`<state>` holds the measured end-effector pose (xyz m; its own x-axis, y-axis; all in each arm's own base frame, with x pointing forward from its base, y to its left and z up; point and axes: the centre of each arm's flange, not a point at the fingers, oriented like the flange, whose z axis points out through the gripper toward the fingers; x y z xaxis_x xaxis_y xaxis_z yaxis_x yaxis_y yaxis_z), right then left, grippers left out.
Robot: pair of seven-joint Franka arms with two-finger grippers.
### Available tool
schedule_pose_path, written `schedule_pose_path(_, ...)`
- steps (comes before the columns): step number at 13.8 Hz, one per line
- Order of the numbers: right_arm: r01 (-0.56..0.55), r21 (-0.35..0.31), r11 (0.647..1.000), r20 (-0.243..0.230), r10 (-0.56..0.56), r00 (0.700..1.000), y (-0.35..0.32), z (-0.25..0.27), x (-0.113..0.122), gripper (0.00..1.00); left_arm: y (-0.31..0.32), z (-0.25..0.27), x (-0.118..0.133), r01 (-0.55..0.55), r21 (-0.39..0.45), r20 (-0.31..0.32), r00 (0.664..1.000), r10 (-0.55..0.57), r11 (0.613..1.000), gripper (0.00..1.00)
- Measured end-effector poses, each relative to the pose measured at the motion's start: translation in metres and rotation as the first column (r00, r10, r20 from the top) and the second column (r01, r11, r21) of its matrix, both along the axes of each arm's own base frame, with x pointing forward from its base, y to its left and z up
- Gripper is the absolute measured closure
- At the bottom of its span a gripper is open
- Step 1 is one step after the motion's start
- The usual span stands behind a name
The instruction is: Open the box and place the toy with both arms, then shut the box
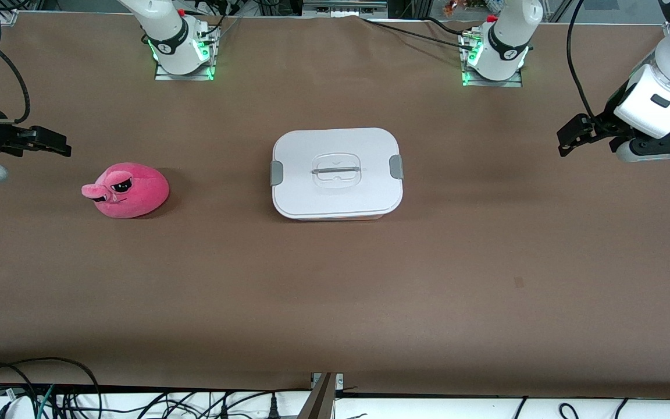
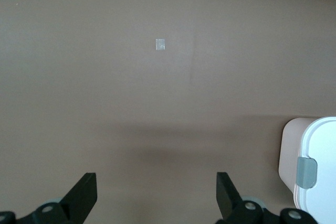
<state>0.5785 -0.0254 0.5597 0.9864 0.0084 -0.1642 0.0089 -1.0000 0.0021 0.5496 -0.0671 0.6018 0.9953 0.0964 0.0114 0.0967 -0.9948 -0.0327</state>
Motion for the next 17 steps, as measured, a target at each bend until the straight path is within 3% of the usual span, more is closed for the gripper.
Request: schedule_pose_path(17,0.003,-0.001,1.000,-0.005,-0.003,1.000,0.0020,-0.0086,0.0049,0.00,-0.0019,-0.0022,0.0008,0.001,-0.010,-0.005,1.000,-0.001,1.000,0.00)
